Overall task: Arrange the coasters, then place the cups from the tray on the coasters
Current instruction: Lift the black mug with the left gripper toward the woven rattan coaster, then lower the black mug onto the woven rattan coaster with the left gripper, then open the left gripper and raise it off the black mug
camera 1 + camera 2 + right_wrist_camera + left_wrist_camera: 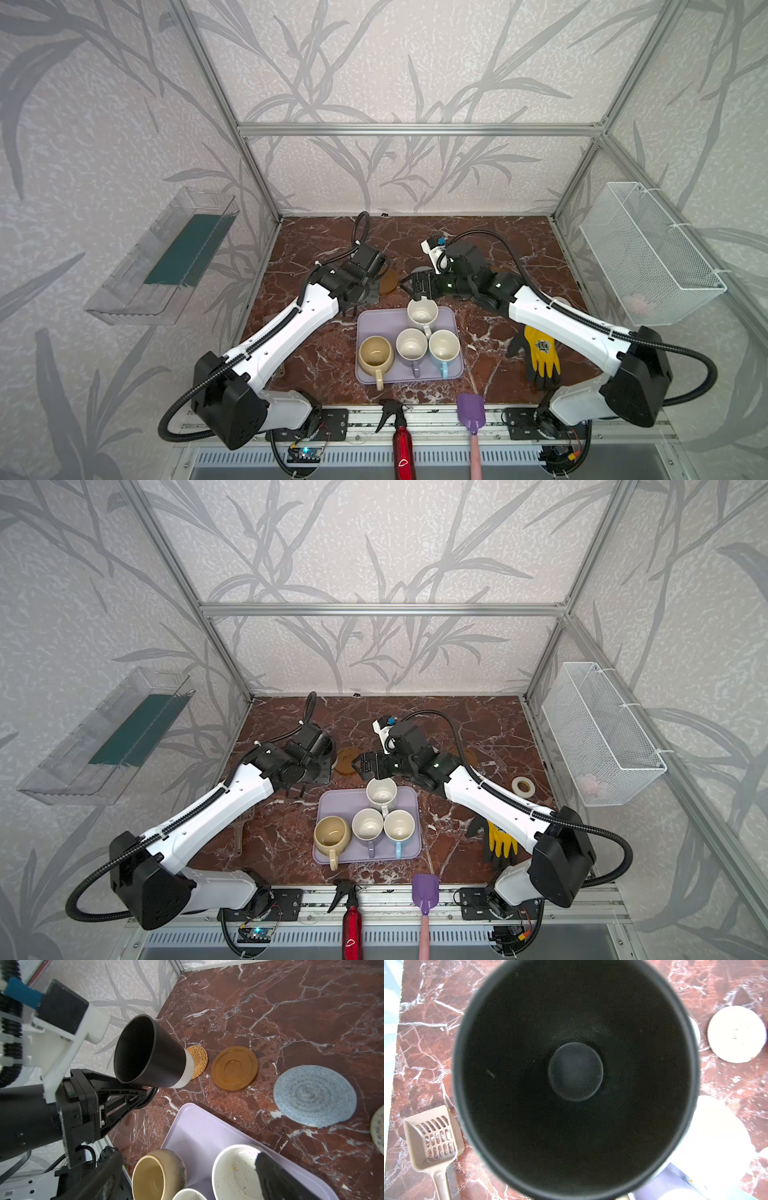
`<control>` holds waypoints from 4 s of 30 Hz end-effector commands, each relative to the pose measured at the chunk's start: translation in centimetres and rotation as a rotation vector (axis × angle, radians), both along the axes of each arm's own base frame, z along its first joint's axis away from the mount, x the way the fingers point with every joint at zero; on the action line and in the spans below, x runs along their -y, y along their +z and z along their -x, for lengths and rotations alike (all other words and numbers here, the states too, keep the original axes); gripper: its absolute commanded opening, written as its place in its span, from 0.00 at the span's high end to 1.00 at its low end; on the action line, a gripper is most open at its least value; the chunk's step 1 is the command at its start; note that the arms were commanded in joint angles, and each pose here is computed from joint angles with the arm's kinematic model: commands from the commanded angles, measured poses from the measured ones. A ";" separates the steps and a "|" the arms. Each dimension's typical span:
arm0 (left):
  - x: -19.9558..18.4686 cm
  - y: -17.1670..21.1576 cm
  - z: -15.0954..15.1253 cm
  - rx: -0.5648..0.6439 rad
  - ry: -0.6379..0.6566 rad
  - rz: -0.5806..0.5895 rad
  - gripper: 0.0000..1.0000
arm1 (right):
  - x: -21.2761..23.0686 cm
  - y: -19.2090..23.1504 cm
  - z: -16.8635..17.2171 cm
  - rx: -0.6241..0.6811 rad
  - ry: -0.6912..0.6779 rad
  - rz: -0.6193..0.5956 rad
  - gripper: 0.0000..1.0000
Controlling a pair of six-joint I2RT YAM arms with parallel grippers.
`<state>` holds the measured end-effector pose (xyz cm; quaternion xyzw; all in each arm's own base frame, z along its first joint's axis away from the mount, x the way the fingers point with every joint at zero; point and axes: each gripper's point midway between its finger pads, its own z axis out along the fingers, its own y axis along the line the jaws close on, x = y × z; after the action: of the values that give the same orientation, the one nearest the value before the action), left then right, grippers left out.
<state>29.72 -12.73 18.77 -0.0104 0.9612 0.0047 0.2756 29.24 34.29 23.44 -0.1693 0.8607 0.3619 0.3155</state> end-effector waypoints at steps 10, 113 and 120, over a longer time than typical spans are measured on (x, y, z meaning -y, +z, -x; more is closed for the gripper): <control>-2.8 0.8 -3.3 0.089 0.054 0.052 1.00 | -5.6 0.2 -1.8 0.047 0.058 0.024 0.01; -7.0 1.3 -2.7 0.113 0.203 0.197 0.00 | -4.1 -3.5 -0.2 -0.004 0.090 0.236 0.01; -1.4 4.6 -0.2 0.121 0.024 0.477 0.01 | 1.2 -2.1 2.7 0.022 0.040 0.315 0.01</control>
<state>31.54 -7.97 22.33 -0.1163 0.9214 -0.1344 0.3455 27.77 35.62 21.96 -0.2363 0.8868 0.2691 0.2922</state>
